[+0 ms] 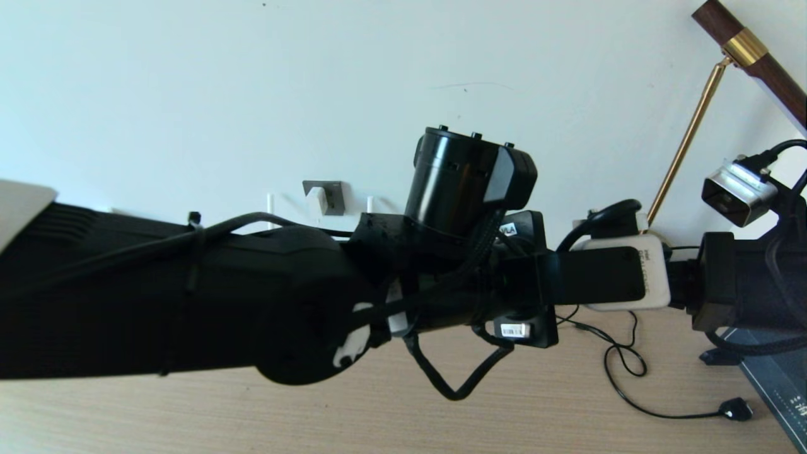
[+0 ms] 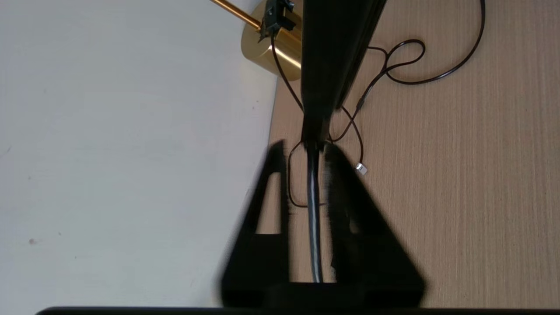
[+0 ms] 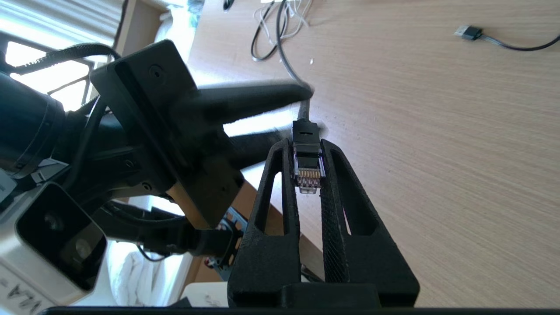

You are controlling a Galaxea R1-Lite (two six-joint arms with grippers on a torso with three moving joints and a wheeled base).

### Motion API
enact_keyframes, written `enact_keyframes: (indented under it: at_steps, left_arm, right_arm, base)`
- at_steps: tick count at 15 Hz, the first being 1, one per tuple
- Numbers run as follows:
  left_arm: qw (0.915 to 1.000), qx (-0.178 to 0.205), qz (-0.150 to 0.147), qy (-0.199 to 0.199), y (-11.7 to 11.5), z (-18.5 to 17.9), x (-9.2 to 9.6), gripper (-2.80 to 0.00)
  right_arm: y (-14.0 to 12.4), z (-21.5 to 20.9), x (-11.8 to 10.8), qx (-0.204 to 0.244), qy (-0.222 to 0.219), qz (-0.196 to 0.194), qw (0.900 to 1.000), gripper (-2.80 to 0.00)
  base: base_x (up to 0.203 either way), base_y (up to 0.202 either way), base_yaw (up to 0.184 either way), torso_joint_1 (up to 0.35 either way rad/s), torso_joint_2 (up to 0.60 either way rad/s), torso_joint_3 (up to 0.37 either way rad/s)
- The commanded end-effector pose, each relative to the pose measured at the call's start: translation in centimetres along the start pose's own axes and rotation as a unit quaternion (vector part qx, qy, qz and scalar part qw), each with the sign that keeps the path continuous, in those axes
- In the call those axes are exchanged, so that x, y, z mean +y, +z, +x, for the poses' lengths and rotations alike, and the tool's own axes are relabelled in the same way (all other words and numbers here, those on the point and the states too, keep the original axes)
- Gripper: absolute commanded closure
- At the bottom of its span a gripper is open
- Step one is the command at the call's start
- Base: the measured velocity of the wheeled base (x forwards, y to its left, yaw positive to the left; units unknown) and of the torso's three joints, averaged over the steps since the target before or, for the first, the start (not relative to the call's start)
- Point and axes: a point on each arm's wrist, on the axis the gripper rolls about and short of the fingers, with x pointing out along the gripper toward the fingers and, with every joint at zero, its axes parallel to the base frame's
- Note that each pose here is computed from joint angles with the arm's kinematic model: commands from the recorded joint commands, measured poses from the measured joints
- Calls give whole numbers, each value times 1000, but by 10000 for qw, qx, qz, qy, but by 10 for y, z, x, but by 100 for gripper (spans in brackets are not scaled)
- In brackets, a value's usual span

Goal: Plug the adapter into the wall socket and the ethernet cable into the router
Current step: Hand it to the other hand

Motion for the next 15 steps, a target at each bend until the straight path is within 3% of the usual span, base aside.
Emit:
enact_keyframes:
  at_steps: [1, 4, 8, 10, 12, 15]
  left_arm:
    - [10000, -51, 40, 27, -1, 4, -1, -280]
    - [9998, -124, 48, 149, -1, -1, 0, -280]
    - [9990, -237, 18, 379, -4, -26, 10, -280]
    - [9967, -542, 1, 608, -23, -29, 28, -280]
    - [9910, -878, 82, 1009, -46, -35, 44, -280]
    - [9883, -1135, 134, 1005, -60, -54, 55, -280]
  right_arm:
    - [0, 0, 0, -4, 8, 13, 10000, 0]
    - [1, 0, 0, -26, -3, 98, 9999, 0]
    - [16, -2, 11, -439, 315, 871, 9947, 0]
    - [35, 7, 16, -522, 447, 1439, 9872, 0]
    - [44, 25, 6, -343, 298, 2084, 9770, 0]
    - [52, 43, -3, 35, 382, 2744, 9608, 0]
  base:
    - [0, 0, 0, 0, 0, 0]
    - [0, 0, 0, 0, 0, 0]
    - [0, 0, 0, 0, 0, 0]
    - [0, 0, 0, 0, 0, 0]
    - [0, 0, 0, 0, 0, 0]
    - [0, 0, 0, 0, 0, 0]
